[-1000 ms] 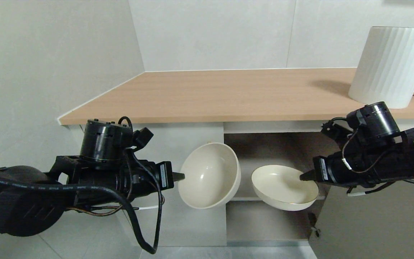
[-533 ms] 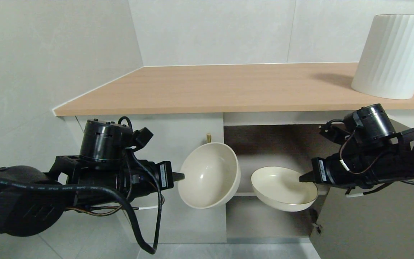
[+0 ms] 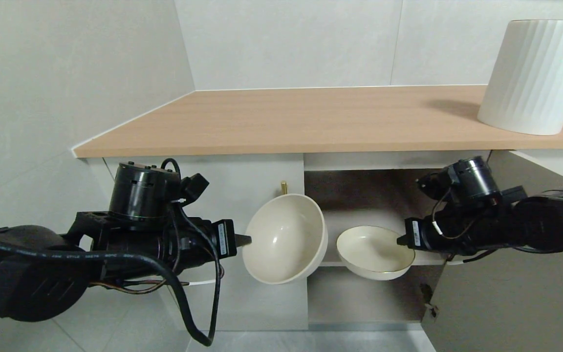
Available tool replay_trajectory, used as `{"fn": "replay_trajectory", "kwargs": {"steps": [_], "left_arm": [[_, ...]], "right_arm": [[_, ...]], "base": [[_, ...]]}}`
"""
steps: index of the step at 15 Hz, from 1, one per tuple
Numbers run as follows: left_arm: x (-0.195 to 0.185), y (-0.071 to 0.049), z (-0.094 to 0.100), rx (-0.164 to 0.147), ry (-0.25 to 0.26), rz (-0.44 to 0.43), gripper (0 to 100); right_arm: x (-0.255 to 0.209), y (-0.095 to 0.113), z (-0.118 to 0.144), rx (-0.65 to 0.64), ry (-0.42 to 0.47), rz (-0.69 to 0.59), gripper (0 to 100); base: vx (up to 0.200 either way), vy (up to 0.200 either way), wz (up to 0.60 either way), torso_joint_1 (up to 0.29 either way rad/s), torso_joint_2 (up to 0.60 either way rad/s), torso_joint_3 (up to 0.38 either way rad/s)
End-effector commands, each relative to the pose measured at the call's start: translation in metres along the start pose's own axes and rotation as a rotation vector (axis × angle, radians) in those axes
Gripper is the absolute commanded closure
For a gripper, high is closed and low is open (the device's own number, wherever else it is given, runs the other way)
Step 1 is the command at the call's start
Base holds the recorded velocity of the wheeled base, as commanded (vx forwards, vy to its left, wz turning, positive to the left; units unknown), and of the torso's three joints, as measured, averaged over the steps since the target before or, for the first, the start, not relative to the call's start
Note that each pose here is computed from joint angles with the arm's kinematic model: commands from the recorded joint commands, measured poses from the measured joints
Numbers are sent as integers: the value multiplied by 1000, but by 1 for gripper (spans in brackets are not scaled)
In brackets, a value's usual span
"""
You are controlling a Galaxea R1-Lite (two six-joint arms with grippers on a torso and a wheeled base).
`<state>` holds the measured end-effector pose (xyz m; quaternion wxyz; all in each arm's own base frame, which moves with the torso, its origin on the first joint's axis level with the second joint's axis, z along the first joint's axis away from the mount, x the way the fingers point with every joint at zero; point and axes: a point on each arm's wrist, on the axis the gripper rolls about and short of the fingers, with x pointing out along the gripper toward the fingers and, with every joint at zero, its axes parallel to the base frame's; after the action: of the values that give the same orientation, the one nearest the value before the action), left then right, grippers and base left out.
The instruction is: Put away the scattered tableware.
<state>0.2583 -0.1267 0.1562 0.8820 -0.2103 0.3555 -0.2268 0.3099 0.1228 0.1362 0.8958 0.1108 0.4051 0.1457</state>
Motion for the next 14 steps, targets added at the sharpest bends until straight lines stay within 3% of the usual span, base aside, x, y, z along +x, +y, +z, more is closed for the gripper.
{"fn": "replay_trajectory", "kwargs": {"steps": [1,7,11,14], "left_arm": [[1,0,0,0,2,0,100],[0,-1,0,1,-1,-2,100],[1,-2,-1,4,4,-5,100],[1,-2,-2,4,6,-3,100]], "right_arm": [[66,-14,-21,5,55,-109,100],[132,-30,-39,26,-46,-186,100],[164,-36,-36,39,-161,-265,100],[174,-41,-25,53,-199,-281,100]], "base": [[0,0,0,0,0,0],[0,0,0,0,0,0],[0,0,0,0,0,0],[0,0,0,0,0,0]]}}
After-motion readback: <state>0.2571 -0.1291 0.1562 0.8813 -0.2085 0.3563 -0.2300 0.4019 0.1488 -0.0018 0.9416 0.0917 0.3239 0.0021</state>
